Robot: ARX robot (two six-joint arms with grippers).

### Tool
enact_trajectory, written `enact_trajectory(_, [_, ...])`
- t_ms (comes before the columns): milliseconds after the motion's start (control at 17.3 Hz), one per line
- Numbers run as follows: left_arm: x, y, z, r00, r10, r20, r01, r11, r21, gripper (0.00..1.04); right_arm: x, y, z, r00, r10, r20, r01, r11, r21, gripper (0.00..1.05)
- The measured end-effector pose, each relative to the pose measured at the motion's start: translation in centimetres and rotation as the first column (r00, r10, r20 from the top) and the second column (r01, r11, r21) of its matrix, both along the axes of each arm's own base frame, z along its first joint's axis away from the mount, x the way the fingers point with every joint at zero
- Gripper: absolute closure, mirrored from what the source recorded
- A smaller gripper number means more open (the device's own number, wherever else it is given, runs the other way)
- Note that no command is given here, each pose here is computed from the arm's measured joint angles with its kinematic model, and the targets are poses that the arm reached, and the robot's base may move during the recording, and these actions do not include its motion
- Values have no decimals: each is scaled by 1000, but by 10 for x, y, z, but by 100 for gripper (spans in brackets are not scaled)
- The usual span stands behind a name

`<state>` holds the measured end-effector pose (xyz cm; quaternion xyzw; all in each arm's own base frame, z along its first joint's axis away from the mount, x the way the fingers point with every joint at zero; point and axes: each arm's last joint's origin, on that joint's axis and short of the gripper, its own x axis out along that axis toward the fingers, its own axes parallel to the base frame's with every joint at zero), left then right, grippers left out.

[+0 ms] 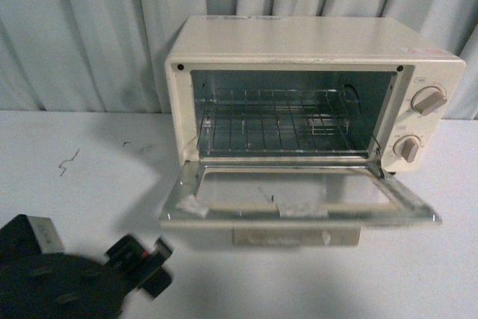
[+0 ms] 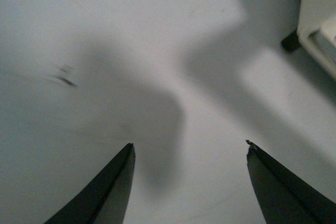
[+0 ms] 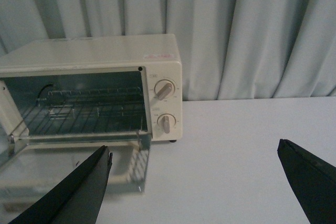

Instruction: Open oven

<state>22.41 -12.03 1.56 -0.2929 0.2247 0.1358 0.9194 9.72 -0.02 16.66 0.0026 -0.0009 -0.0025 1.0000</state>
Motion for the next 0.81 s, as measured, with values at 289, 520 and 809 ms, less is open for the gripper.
enact_trajectory(289, [-38, 58, 51, 930, -363, -51, 333, 779, 531, 88, 0, 0, 0, 1000, 5, 2, -5, 1000, 0, 6])
enact_trajectory(520, [-52, 82, 84, 922, -375, 97, 254, 773, 581, 103, 0, 0, 0, 1000, 5, 2, -5, 1000, 0, 6])
enact_trajectory(809, [-67, 102, 135, 862, -370, 345, 110, 803, 585, 103, 0, 0, 0, 1000, 5, 2, -5, 1000, 0, 6])
